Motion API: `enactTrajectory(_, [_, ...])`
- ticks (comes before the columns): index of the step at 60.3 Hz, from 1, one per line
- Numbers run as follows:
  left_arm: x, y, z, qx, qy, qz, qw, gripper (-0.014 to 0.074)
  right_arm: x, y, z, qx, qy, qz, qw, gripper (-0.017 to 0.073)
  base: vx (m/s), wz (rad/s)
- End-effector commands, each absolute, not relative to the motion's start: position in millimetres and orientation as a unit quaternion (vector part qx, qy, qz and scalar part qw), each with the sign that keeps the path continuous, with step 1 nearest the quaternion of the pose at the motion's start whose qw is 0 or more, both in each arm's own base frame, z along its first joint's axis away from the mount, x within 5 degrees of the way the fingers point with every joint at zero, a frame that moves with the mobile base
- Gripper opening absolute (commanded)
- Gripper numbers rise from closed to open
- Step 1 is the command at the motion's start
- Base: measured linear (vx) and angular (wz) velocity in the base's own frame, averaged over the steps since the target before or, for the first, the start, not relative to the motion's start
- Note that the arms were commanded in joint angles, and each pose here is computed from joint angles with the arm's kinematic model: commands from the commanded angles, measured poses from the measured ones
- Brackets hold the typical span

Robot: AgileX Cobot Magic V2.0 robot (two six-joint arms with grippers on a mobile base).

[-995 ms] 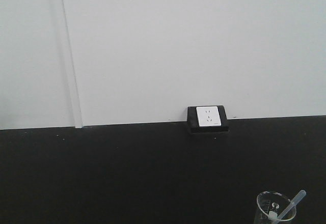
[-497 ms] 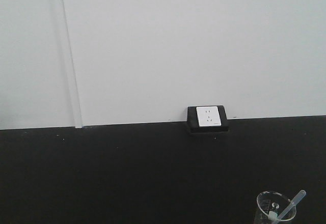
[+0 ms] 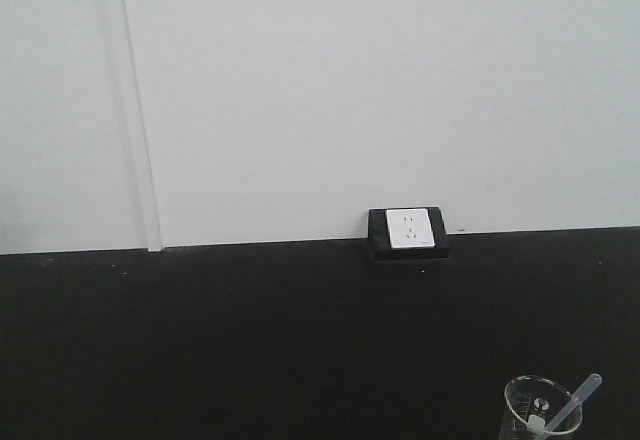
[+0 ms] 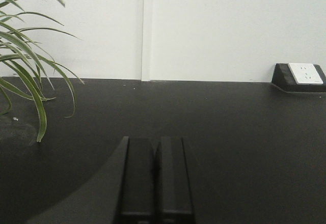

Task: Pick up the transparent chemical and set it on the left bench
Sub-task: 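Lower the right gripper over the clear pipette standing in the beaker, then grasp the pipette bulb with the right gripper and lift it out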

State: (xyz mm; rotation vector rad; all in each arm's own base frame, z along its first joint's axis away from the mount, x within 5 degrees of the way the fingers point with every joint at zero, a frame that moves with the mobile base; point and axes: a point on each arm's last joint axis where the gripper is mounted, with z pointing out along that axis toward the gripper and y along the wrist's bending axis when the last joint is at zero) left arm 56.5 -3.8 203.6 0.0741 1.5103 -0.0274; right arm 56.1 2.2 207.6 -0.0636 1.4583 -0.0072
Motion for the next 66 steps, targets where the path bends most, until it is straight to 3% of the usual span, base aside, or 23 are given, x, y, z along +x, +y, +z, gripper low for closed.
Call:
enactTrajectory(1, [55, -4, 206, 0.029, 0.655, -0.016, 0.755, -0.0003, 47, 2, 251, -0.024, 0.565, -0.007, 0.825, -0.0006, 0.00, 0.00])
enactTrajectory(12, [55, -4, 206, 0.029, 0.655, -0.016, 0.755, -0.0003, 59, 2, 299, -0.021, 0.612, -0.003, 0.791, -0.0004, 0.00, 0.00])
enactTrajectory(23, [55, -4, 206, 0.029, 0.655, -0.016, 0.755, -0.0003, 88, 2, 334, -0.005, 0.615, 0.014, 0.788, 0.0000, 0.00, 0.00])
enactTrajectory(34, [55, -4, 206, 0.029, 0.655, -0.016, 0.755, -0.0003, 126, 3, 314, -0.006, 0.693, 0.013, 0.720, 0.0011, 0.00, 0.00])
enactTrajectory(49, [55, -4, 206, 0.029, 0.655, -0.016, 0.755, -0.0003, 157, 4, 296, -0.004, 0.731, 0.013, 0.682, 0.0067, 0.00, 0.00])
enactTrajectory(66, [55, -4, 206, 0.029, 0.655, -0.016, 0.755, -0.0003, 184, 5, 267, -0.005, 0.786, 0.012, 0.618, 0.0255, 0.00, 0.00])
